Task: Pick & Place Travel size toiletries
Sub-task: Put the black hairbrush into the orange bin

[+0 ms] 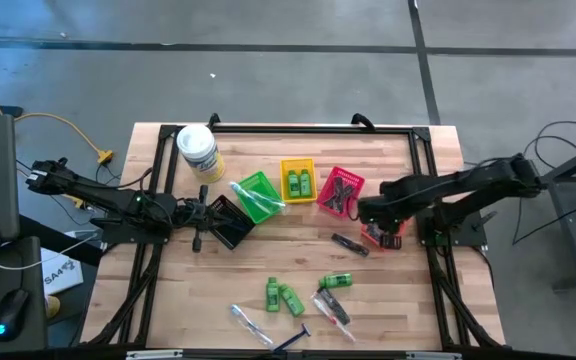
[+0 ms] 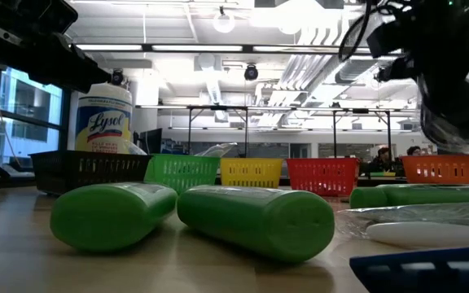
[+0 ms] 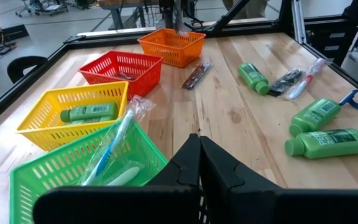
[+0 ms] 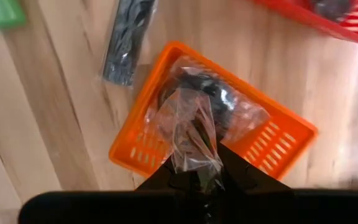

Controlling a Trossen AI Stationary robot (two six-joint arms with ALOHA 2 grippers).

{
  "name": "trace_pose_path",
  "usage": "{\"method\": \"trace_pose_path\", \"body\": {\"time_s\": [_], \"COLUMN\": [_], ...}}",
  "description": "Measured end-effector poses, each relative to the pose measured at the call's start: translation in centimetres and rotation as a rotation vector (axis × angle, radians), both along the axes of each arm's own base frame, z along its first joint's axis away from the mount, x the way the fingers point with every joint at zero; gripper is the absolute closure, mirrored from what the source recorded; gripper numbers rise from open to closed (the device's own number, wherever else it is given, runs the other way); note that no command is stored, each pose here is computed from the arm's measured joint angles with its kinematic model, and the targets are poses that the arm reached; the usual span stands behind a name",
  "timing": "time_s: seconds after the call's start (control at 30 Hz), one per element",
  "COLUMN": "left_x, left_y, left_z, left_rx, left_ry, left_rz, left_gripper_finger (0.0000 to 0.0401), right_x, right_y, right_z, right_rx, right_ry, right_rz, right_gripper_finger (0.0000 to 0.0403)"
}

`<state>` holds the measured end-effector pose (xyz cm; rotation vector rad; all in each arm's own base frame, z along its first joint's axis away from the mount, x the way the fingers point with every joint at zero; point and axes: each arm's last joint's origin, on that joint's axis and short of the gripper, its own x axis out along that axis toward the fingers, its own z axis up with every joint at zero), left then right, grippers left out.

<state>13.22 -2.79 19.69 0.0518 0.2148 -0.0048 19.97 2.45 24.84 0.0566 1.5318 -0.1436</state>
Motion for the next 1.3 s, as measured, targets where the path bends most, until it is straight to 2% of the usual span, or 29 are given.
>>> {"method": "trace_pose_path", "body": {"time_s": [0.13, 0.33, 0.63, 0.73, 0.87, 1.07, 1.3], "left_x": [0.0, -0.1, -0.1, -0.1, -0.1, -0.1, -0.1], "left_y": [0.0, 0.0, 0.0, 0.0, 0.0, 0.1, 0.1], "left_z": [0.0, -0.3, -0.2, -0.2, -0.2, -0.2, -0.2], "left_rx": [-0.001, 0.004, -0.003, -0.003, -0.003, -0.009, -0.009], "left_ry": [0.002, 0.028, 0.025, 0.024, 0.024, 0.020, 0.020], "left_rz": [0.000, 0.001, 0.002, 0.002, 0.008, 0.047, 0.051], "left_gripper_finger": [0.0401, 0.0401, 0.0401, 0.0401, 0.0401, 0.0401, 0.0401], "right_x": [0.9, 2.0, 2.3, 2.3, 2.3, 1.4, 0.7], "right_y": [0.0, -0.9, -1.6, -1.6, -1.6, -2.0, -2.2], "right_z": [-1.1, -2.5, -3.0, -3.0, -3.0, -2.8, -2.4], "right_rx": [0.001, -0.035, -0.019, -0.024, -0.033, -0.160, -0.220], "right_ry": [0.055, 0.118, 0.145, 0.143, 0.147, 0.235, 0.280], "right_rz": [0.068, 0.053, 0.009, -0.010, -0.010, -0.026, -0.067], "right_gripper_finger": [0.0374, 0.0374, 0.0369, 0.0346, 0.0294, 0.0225, 0.0195]}}
